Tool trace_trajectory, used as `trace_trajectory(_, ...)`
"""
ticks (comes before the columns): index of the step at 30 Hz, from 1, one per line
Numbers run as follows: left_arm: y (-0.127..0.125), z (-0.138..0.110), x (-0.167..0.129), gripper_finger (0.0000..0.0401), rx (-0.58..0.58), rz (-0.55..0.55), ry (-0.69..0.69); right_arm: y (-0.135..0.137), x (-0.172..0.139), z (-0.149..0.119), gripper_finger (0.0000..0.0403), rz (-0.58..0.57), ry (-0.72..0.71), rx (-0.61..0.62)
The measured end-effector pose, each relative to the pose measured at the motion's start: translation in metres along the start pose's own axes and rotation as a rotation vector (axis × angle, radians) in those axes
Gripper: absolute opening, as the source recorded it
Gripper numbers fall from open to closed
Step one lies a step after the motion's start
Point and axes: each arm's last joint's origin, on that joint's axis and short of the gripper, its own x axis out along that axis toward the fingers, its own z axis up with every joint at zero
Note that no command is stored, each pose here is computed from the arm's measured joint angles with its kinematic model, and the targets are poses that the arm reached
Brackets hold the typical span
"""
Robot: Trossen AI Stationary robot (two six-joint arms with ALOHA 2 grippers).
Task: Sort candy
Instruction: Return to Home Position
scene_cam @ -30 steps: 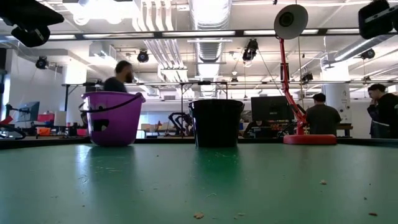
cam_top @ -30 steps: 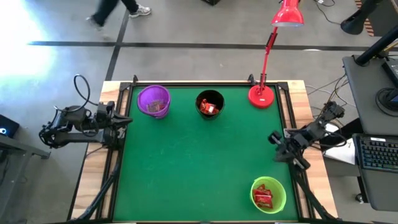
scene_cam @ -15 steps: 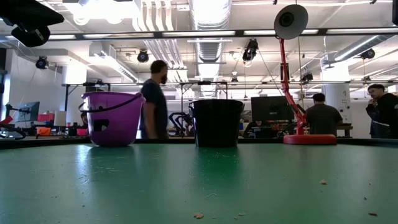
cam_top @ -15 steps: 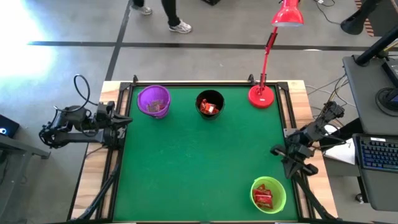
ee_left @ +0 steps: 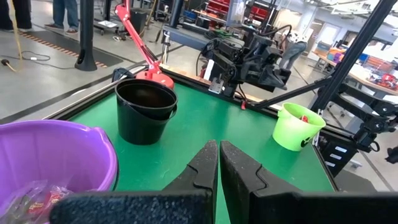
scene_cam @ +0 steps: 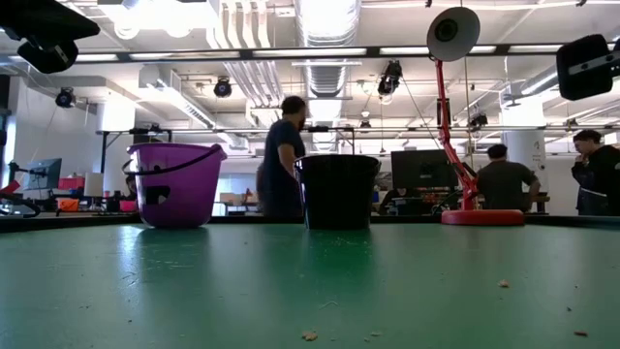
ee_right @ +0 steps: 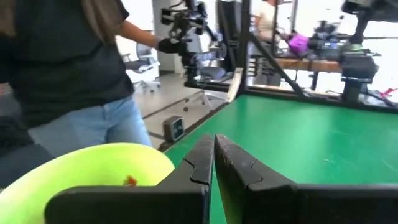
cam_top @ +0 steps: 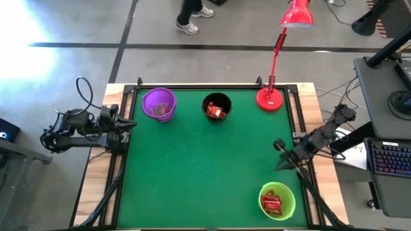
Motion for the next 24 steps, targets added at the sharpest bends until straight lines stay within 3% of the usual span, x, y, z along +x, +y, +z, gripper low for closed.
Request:
trace_trajectory(7,0.0,0.0,0.0,0.0,0.0,0.0,0.0,0.0005,-0.0002,-0.0005,0.0009,0.017,0.006,-0.069)
trace_trajectory(24,-0.0002,0.0008,0.0,0.0,-0.002,-0.001,-0.009,0.0004,-0.0002,-0.0008,0.0009,0.016,0.009,-0.071)
